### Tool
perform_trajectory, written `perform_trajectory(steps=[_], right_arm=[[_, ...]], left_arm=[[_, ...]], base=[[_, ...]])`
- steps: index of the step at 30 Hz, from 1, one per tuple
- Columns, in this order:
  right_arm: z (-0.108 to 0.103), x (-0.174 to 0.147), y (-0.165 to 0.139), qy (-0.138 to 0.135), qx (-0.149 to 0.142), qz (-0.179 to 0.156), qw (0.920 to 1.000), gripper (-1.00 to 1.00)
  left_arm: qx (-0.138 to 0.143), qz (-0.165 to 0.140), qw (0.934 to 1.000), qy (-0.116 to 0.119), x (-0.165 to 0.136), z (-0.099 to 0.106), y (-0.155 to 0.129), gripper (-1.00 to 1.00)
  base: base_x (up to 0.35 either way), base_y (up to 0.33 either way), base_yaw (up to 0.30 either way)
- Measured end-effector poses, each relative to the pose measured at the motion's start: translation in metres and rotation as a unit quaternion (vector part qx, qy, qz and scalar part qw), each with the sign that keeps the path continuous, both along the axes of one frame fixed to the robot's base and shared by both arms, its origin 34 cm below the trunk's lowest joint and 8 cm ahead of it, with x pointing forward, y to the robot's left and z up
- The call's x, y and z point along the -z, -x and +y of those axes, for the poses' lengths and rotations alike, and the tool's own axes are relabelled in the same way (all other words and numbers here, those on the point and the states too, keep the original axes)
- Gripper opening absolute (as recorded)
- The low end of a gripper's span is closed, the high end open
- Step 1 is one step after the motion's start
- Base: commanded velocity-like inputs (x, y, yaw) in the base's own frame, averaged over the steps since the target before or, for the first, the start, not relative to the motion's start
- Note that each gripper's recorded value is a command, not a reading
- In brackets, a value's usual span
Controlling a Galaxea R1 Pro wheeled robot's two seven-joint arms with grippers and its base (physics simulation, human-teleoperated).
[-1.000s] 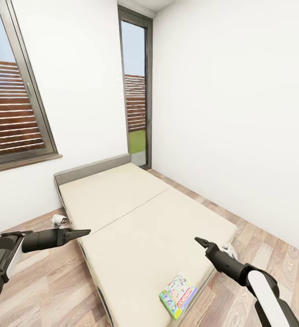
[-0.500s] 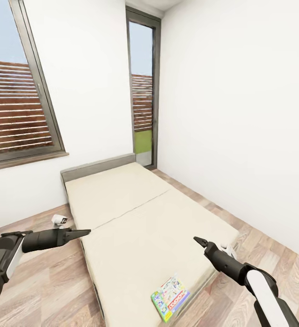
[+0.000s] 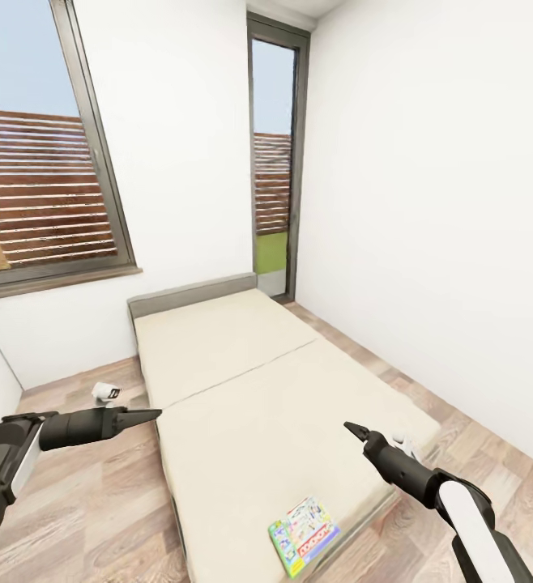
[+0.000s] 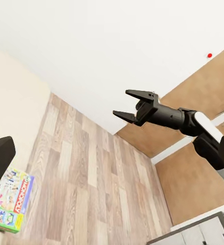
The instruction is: Put all the toys in the child's room - the three board games (two on the bed and one on the table), the two jigsaw puzzles on the table, and the tennis ball on the table - inside the toy box on the table in the child's room.
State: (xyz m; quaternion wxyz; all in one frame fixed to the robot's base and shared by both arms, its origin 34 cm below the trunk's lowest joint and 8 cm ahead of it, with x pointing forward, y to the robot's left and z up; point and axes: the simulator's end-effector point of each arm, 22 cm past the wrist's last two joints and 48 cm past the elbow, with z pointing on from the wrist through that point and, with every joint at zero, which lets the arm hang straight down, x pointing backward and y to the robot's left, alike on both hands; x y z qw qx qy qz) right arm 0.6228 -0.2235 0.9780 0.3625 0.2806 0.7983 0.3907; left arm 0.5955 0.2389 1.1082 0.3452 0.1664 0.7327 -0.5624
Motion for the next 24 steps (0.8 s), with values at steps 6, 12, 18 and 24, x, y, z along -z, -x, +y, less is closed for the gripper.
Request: perform_trajectory(steps=[6, 12, 18, 24], right_arm=[[0.0000, 0.0000, 0.0000, 0.000, 0.000, 0.000, 1.0000, 1.00], [0.0000, 0.0000, 0.0000, 0.000, 0.000, 0.000, 1.0000, 1.00], [0.0000, 0.0000, 0.0000, 0.000, 0.000, 0.000, 1.0000, 1.00], [0.0000, 0.0001, 0.0000, 0.000, 0.000, 0.000, 1.0000, 1.00]], left_arm=[[0.000, 0.000, 1.0000, 0.000, 0.0004, -0.0002, 0.0001, 1.00], [0.000, 0.000, 1.0000, 0.000, 0.0003, -0.0003, 0.0001, 1.00], [0.000, 0.000, 1.0000, 0.000, 0.0003, -0.0003, 0.0000, 1.00], [0.000, 0.000, 1.0000, 0.000, 0.0002, -0.0003, -0.0001, 1.00]], base=[[0.000, -0.281, 0.285], [0.000, -0.272, 0.289], [0.000, -0.242, 0.290], [0.000, -0.130, 0.290]])
